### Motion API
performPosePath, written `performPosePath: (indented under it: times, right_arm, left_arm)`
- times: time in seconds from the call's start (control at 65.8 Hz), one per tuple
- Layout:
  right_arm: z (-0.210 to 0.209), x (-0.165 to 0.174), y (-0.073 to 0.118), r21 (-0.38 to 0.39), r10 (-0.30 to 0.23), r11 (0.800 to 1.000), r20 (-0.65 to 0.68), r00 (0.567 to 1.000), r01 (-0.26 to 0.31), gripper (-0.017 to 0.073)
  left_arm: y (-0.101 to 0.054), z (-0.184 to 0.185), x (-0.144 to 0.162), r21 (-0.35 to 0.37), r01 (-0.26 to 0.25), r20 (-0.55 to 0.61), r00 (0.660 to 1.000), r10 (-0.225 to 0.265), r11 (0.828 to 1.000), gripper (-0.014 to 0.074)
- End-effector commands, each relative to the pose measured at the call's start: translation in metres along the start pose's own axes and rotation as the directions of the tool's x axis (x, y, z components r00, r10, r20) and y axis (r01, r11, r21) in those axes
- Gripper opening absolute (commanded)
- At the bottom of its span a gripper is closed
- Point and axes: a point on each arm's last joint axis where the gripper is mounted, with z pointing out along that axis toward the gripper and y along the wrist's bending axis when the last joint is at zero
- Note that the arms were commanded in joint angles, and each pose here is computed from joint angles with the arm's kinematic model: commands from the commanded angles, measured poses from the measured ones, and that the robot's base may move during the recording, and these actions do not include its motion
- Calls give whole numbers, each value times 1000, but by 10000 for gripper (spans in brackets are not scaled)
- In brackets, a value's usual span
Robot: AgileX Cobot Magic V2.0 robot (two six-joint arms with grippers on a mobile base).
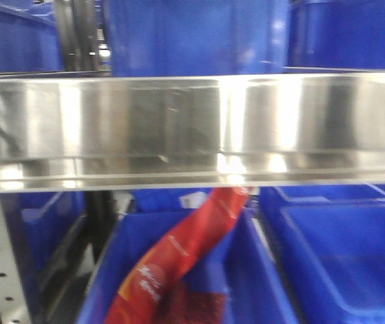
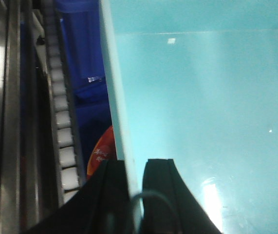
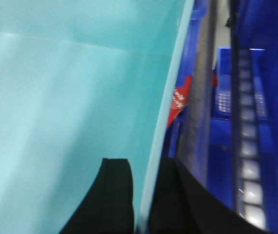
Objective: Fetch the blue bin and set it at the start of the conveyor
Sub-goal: 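Hold the bin with both grippers while the base backs away from the rack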
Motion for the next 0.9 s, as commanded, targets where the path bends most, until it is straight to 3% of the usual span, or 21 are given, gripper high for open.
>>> performPosePath:
  times: [0.0,0.882]
  right_arm:
    - [-10,-8,1,9,-38,999,87,995,38,-153]
    - [-10,-13,1,10,-39,999,135,990,37,-153]
  left_arm:
    - [3,-7,-6,-15,-19,65,998,20,1000,-111]
    - [3,-7,-6,-15,-19,65,998,20,1000,-111]
